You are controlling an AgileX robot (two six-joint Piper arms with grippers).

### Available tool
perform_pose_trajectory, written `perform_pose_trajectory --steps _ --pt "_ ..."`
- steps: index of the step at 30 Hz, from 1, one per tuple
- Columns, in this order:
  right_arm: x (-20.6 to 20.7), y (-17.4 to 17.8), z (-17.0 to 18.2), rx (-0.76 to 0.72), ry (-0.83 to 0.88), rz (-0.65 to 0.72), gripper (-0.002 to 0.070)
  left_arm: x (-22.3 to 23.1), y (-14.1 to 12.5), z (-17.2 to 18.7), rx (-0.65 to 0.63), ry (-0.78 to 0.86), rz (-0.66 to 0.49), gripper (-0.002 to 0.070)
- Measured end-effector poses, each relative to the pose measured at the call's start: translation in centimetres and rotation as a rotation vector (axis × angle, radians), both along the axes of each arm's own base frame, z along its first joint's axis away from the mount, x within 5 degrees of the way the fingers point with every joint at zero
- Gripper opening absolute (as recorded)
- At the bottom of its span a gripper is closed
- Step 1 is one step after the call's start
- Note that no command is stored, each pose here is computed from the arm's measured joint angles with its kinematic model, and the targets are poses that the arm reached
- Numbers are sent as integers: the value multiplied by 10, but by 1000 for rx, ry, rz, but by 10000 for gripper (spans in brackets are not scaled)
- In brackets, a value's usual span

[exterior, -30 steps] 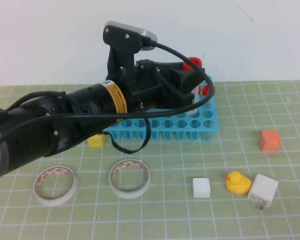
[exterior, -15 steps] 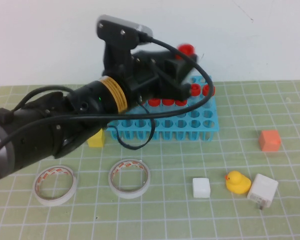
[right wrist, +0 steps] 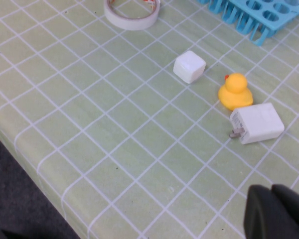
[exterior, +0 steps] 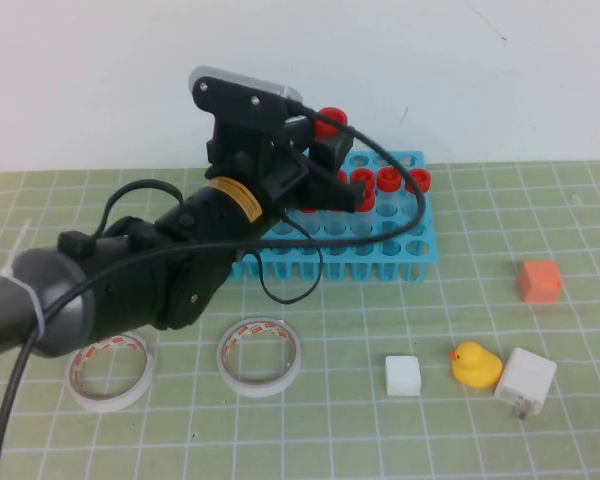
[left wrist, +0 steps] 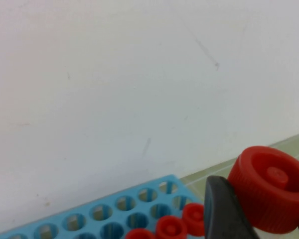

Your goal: Place the test tubes

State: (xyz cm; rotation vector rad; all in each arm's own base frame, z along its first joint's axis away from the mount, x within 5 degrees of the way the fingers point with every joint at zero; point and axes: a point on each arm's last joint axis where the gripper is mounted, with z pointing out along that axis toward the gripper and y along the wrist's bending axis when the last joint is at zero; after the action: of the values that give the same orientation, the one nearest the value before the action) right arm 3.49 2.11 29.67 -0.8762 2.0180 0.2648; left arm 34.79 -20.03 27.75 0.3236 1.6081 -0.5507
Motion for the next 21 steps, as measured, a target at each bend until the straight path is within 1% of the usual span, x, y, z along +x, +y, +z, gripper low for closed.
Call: perform_pose_trajectory --steps 2,3,8,11,14,17,21 --pt "0 0 0 0 0 0 -1 1 -1 -3 37 -14 7 272" --pt "0 0 0 0 0 0 -1 1 -2 -5 34 -8 13 272" --pt "0 0 0 0 0 0 -1 0 -5 -6 -72 55 5 272" --pt "0 0 0 0 0 0 -1 -1 -7 -5 -99 55 -1 272" --pt "0 0 0 0 0 0 -1 -2 -9 -4 -90 42 -9 272" --pt "0 0 0 0 0 0 -1 -3 -11 -4 -51 13 -33 272" --pt "0 0 0 0 0 0 -1 -9 -19 -2 0 -54 -135 272"
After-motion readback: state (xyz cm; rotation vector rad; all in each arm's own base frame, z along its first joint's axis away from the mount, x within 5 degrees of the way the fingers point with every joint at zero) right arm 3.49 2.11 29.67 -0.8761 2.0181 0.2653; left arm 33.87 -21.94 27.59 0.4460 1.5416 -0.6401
